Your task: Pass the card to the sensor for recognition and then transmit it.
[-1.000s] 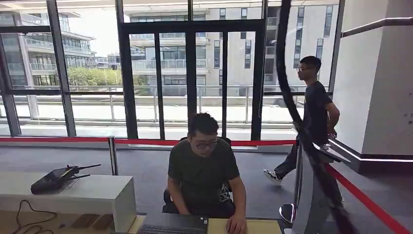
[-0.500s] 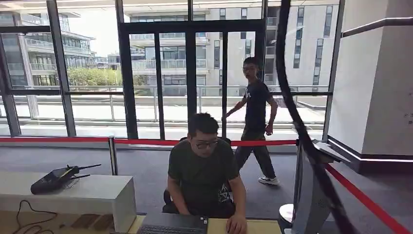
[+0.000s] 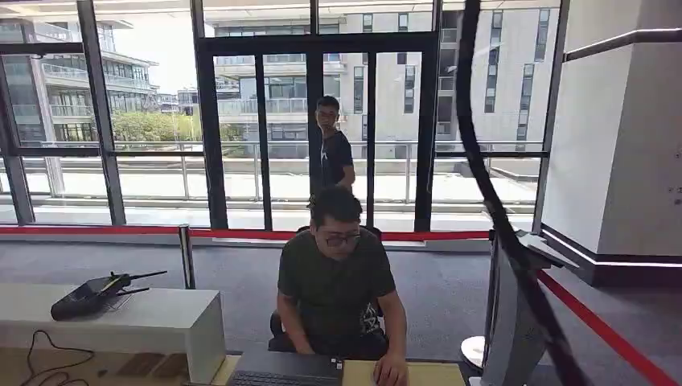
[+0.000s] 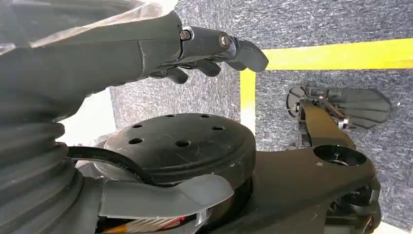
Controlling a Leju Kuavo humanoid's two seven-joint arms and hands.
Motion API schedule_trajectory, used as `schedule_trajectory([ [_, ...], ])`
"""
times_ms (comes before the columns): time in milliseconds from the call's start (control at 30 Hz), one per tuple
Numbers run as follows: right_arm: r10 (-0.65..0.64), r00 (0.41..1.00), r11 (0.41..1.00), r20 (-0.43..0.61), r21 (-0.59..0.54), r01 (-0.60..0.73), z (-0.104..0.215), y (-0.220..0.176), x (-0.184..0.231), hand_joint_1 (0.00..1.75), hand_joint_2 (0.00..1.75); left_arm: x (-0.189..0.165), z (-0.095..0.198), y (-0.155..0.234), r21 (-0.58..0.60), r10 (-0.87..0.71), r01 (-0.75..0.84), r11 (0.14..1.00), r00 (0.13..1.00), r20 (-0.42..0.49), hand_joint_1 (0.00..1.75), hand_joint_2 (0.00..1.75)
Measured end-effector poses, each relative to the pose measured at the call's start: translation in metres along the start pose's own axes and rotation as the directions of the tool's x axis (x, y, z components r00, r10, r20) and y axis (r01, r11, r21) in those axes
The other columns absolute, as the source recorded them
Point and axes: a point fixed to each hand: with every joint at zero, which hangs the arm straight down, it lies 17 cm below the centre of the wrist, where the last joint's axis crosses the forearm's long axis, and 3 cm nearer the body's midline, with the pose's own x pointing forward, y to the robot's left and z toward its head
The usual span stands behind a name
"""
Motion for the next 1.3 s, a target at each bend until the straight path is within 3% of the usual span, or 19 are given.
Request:
schedule_trajectory([
  [33,0.000,1.000,1.000,-0.003,0.000,0.000,0.000,0.000,-0.001,1.75,1.75,0.000,0.000,0.000,0.000,0.000,0.000,1.000,1.000,0.000,0.00,1.75],
  [567,0.014,0.999,1.000,-0.038,0.025,-0.013,0.002,0.013,-0.018,1.75,1.75,0.000,0.000,-0.001,-0.004,-0.003,0.003,1.000,1.000,-0.001,0.00,1.75],
  [1300,-0.042,0.999,0.999,0.035,0.011,0.042,0.004,0.010,0.007,1.75,1.75,-0.001,0.001,0.000,0.048,0.020,-0.019,0.999,1.000,-0.018,0.00,1.75],
])
